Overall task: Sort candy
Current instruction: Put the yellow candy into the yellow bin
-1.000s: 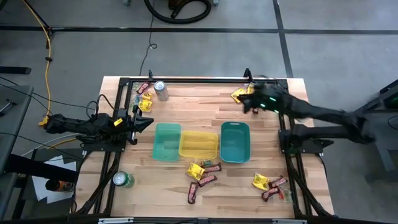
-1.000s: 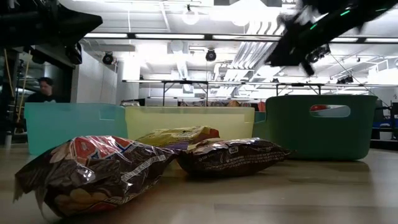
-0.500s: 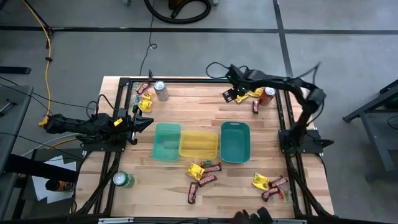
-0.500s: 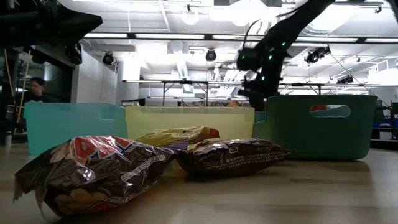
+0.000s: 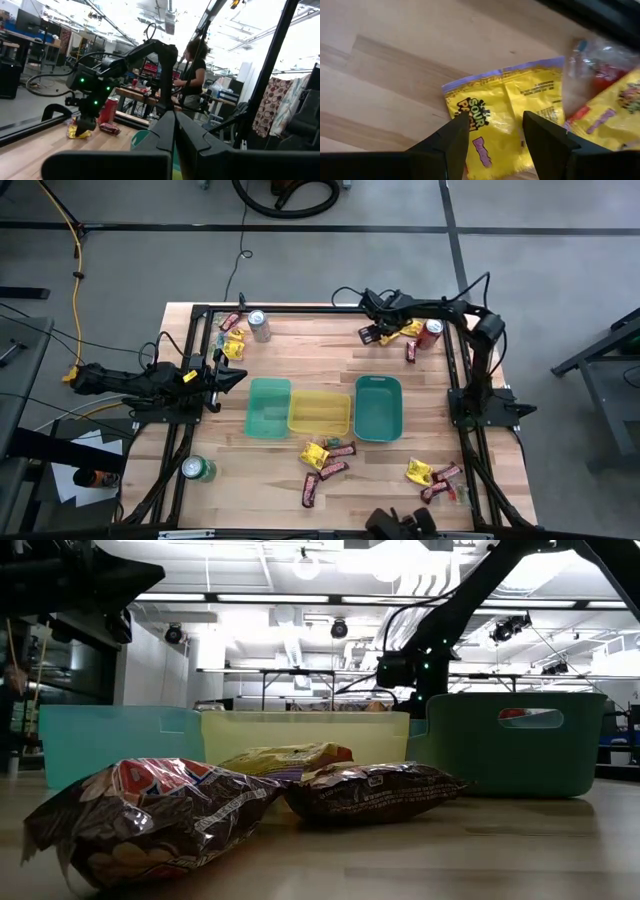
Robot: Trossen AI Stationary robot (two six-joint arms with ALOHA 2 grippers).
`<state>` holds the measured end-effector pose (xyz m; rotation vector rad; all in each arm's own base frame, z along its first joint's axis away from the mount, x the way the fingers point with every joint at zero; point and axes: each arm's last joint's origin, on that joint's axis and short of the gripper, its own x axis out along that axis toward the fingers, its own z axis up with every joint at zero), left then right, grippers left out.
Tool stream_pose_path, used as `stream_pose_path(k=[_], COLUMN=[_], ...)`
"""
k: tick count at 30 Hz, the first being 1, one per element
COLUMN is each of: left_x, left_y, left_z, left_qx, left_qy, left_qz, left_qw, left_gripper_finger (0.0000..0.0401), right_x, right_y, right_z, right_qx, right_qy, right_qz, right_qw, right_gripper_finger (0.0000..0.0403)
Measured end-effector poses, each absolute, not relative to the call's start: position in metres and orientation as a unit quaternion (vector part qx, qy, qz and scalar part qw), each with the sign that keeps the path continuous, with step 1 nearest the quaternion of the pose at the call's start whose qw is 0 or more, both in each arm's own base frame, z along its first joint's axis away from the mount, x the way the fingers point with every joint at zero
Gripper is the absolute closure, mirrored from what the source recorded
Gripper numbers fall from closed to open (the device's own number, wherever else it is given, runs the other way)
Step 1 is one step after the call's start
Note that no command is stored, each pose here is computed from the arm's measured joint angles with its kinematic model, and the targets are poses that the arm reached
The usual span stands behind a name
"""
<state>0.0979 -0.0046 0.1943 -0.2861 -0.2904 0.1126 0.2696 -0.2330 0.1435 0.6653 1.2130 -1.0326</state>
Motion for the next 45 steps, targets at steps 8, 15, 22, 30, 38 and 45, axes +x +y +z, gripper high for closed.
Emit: stream_pose_path(k=[8,15,22,30,38,45], left_x=[0.098,0.098,0.098,0.098,0.098,0.098], left_y=[-0.005,-0.005,-0.005,-0.005,-0.005,-0.005], left_z=[0.194,0.194,0.194,0.194,0.194,0.194], left_qx=[-0.142,-0.142,-0.142,-0.142,-0.142,-0.142], left_qy=[-0.144,-0.144,-0.145,-0.144,-0.144,-0.144], left_qz=[0.056,0.056,0.056,0.056,0.056,0.056], left_qw=[0.978,0.978,0.978,0.978,0.978,0.978], left_gripper_finger=[0.0400,0.0400,0.0400,0.0400,0.0400,0.0400], right_x=[0.272,0.279,0.275,0.259,0.291,0.338], right_y=[-0.231,-0.211,-0.168,-0.127,-0.072,-0.005], right_z=[0.141,0.184,0.260,0.309,0.313,0.272], right_qx=[0.283,0.261,0.221,0.202,0.190,0.113], right_qy=[0.563,0.523,0.434,0.372,0.340,0.368], right_qz=[-0.384,-0.290,-0.186,-0.108,0.086,0.220], right_qw=[0.675,0.758,0.853,0.900,0.917,0.896], right_gripper_finger=[0.0376,0.0399,0.0402,0.0403,0.0403,0.0403])
